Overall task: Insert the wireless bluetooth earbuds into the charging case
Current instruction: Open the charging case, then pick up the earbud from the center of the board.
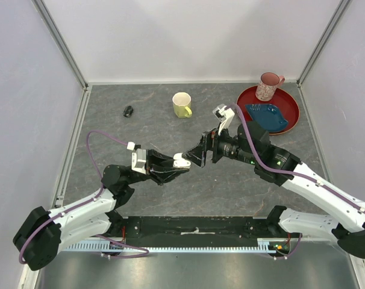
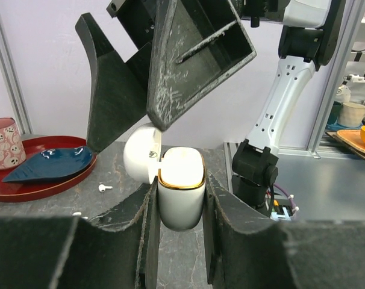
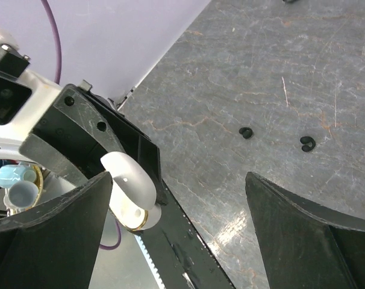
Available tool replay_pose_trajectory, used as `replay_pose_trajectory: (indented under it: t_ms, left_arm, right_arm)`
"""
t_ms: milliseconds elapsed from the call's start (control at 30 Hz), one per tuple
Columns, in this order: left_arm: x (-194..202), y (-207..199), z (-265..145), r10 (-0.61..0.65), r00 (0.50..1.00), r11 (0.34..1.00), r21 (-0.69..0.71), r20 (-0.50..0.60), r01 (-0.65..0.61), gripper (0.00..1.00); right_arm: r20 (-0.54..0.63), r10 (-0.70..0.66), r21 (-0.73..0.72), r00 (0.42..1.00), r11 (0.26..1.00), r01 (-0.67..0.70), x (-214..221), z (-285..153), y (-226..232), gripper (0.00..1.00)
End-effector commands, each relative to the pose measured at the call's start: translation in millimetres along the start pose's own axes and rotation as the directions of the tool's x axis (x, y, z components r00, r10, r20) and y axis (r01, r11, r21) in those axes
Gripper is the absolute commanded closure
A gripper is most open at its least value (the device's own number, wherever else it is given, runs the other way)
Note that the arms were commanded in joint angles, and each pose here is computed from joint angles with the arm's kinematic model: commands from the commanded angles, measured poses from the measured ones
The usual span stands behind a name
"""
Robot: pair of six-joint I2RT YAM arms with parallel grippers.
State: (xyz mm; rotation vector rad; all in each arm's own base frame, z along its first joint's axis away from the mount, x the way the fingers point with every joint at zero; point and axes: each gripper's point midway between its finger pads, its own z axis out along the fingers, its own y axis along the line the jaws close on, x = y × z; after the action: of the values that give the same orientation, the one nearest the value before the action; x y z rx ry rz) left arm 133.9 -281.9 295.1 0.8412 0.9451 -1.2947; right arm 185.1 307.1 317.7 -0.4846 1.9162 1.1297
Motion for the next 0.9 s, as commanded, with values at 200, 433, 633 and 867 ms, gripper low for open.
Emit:
replay_pose_trajectory:
  t_ms: [200,433,633,867]
  left_arm:
    - [-16,1,-3,0.028,0.999,0.999,-0.043,0.045,-0.026,0.98]
    - [-19,-2,-6,0.04,0.998,0.998,-0.049,0.037,-0.038,0.98]
    - [-24,-8,-11,0.051,0.998,0.998,-0.045,0.041,-0.049,0.98]
    - [-28,-16,-17,0.072,0.997,0.997,-0.029,0.039,-0.071,0.98]
  right_arm:
    - [0.219,-0.016,-0.08,0.975,0.996,0.035,-55,-33,30,0.02]
    - [0.303,-0.046,0.32,0.952,0.946,-0.056,-73,-60,-54,0.02]
    - [0.238,-0.063,0.703,0.969,0.7,-0.127,-54,-101,-158,0.11]
    - [0.114,0.057,0.799,0.992,0.588,-0.126,-19,-111,-236,0.11]
